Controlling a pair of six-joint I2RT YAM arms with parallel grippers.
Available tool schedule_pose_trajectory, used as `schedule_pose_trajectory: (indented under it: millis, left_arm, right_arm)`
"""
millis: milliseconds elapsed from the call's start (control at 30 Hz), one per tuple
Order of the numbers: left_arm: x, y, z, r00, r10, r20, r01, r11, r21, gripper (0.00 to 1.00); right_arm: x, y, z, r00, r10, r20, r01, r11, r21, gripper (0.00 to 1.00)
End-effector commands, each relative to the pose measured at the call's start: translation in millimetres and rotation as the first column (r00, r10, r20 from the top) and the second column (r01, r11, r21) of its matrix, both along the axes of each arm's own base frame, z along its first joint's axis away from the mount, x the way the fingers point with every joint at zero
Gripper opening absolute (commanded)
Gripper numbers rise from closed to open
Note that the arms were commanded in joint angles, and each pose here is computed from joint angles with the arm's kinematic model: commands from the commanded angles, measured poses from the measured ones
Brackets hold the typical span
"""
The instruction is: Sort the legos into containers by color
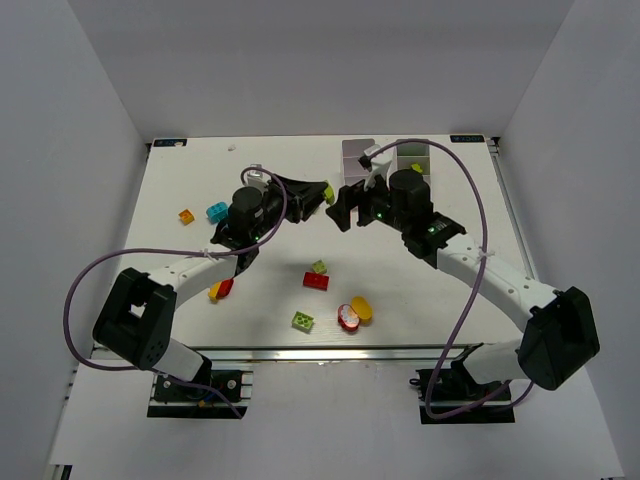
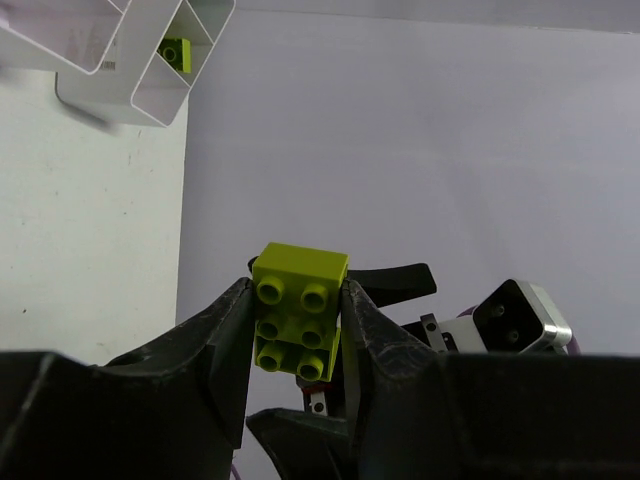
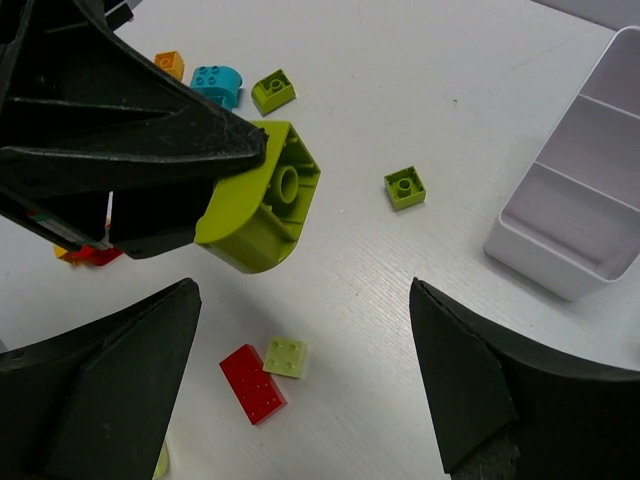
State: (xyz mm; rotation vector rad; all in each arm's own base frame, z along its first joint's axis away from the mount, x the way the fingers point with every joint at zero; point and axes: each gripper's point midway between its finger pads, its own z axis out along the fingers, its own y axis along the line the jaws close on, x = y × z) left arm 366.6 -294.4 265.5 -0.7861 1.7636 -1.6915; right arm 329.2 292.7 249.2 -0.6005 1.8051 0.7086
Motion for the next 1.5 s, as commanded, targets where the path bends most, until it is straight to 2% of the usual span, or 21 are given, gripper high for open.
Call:
schedule_pose_trajectory:
  millis: [0,267,467,667,767,833,867,967,1000,1067,1100,1133,1167,1267,1300,1467]
  left_arm:
    - [-5.6,1.0,15.9,0.999,0.005,0.031,-0.004,0.999,-0.049,0.0]
    - [-8.3,0.8,12.2,0.999,-0.001,0.032,0.002,0.998,-0.055,0.0]
    - [-10.5,2.1,11.4,1.0,-0.001,0.031,0.003,0.998,-0.07,0.0]
    - [-11.2,3.1,14.2,0.999,0.003,0.037,0.0,0.997,-0.077,0.0]
    - [-10.7,2.8,13.6,0.999,0.003,0.034,0.0,0.997,-0.082,0.0]
    - [-10.5,2.7,14.3,0.999,0.003,0.034,0.0,0.997,-0.082,0.0]
    - [-10.2,2.6,13.7,1.0,0.003,0.031,0.0,0.997,-0.083,0.0]
    - [-10.4,2.6,13.5,1.0,0.002,0.03,0.0,0.996,-0.085,0.0]
    - [-10.7,2.8,13.4,1.0,0.002,0.03,0.0,0.996,-0.085,0.01]
    - [-11.2,3.4,13.9,1.0,0.004,0.028,-0.001,0.996,-0.089,0.02]
    - [-11.4,3.5,13.9,1.0,0.004,0.029,-0.001,0.996,-0.09,0.03]
    - [-11.8,3.8,12.8,1.0,0.004,0.027,-0.002,0.996,-0.088,0.05]
    - [-12.0,3.9,13.2,1.0,0.004,0.025,-0.002,0.996,-0.09,0.14]
    - [-12.3,6.3,8.8,1.0,0.016,0.011,-0.015,0.997,-0.074,0.3]
    - [-12.5,8.4,10.7,1.0,0.027,0.016,-0.026,0.997,-0.074,0.4]
    - [-11.0,17.1,5.2,0.998,0.059,0.015,-0.058,0.997,-0.052,0.56]
  right_arm:
    - [13.5,8.1,47.1,0.99,-0.02,0.138,0.012,0.998,0.057,0.88]
    - [18.6,24.8,46.4,0.983,0.01,0.181,-0.016,0.999,0.032,0.86]
    - [17.0,35.9,37.1,0.979,0.055,0.196,-0.057,0.998,0.006,0.74]
    - [17.4,37.3,37.5,0.968,0.08,0.238,-0.076,0.997,-0.028,0.56]
    - [18.3,36.2,37.8,0.963,0.083,0.256,-0.075,0.996,-0.041,0.39]
    - [17.9,34.8,39.4,0.957,0.087,0.277,-0.076,0.996,-0.05,0.31]
    - [17.9,33.9,39.3,0.955,0.088,0.284,-0.075,0.996,-0.055,0.31]
    - [17.0,31.5,41.4,0.948,0.088,0.306,-0.073,0.995,-0.061,0.17]
    - [17.5,30.9,41.1,0.948,0.087,0.307,-0.071,0.996,-0.062,0.09]
    - [16.7,30.8,41.4,0.945,0.093,0.313,-0.076,0.995,-0.067,0.0]
    - [16.7,31.1,40.3,0.945,0.096,0.314,-0.078,0.995,-0.069,0.0]
    - [16.2,31.3,41.0,0.943,0.098,0.318,-0.079,0.994,-0.072,0.0]
    - [16.7,29.8,41.6,0.942,0.096,0.321,-0.077,0.994,-0.073,0.0]
    - [16.8,27.6,43.0,0.94,0.098,0.327,-0.077,0.994,-0.077,0.0]
    - [16.2,26.9,42.8,0.94,0.1,0.326,-0.078,0.994,-0.078,0.0]
    - [22.9,8.8,43.0,0.944,0.076,0.322,-0.05,0.995,-0.088,0.0]
